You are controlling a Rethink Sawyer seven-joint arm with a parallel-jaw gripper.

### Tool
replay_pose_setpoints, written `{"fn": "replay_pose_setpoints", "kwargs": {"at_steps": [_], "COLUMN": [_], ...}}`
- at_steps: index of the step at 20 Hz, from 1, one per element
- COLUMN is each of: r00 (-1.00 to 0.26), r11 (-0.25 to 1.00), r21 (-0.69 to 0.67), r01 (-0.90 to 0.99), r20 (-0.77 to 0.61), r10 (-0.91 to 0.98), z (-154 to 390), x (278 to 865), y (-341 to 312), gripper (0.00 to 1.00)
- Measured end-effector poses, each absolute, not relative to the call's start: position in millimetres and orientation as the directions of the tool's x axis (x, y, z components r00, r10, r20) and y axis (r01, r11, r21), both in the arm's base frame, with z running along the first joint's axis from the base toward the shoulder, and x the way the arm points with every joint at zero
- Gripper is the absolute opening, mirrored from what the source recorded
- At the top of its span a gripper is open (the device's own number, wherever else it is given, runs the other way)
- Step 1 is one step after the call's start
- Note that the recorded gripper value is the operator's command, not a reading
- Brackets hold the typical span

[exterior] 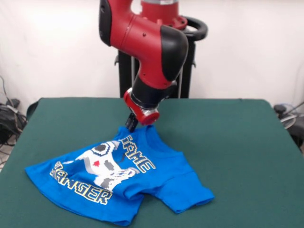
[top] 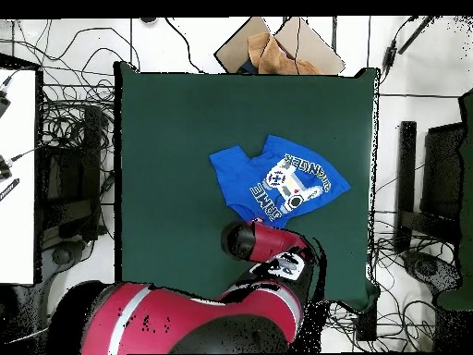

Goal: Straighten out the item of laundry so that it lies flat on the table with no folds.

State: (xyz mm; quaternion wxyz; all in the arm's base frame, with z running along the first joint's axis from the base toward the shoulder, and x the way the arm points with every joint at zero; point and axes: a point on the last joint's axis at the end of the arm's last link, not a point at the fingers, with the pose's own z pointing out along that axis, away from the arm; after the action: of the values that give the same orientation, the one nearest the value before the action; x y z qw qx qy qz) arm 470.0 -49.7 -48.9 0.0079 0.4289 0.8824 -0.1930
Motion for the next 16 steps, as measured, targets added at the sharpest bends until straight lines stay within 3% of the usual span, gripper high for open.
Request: {"fn": "replay_pose_setpoints", "kwargs": {"at_steps": [16], "r00": [-0.610], "r11": [0.532], "r21": [-0.338], "r01": [0.776], "r20": [-0.186], "r10": [0.771], "z": [-50], "x": [465], "y": [-66], "gripper": [0.00]}}
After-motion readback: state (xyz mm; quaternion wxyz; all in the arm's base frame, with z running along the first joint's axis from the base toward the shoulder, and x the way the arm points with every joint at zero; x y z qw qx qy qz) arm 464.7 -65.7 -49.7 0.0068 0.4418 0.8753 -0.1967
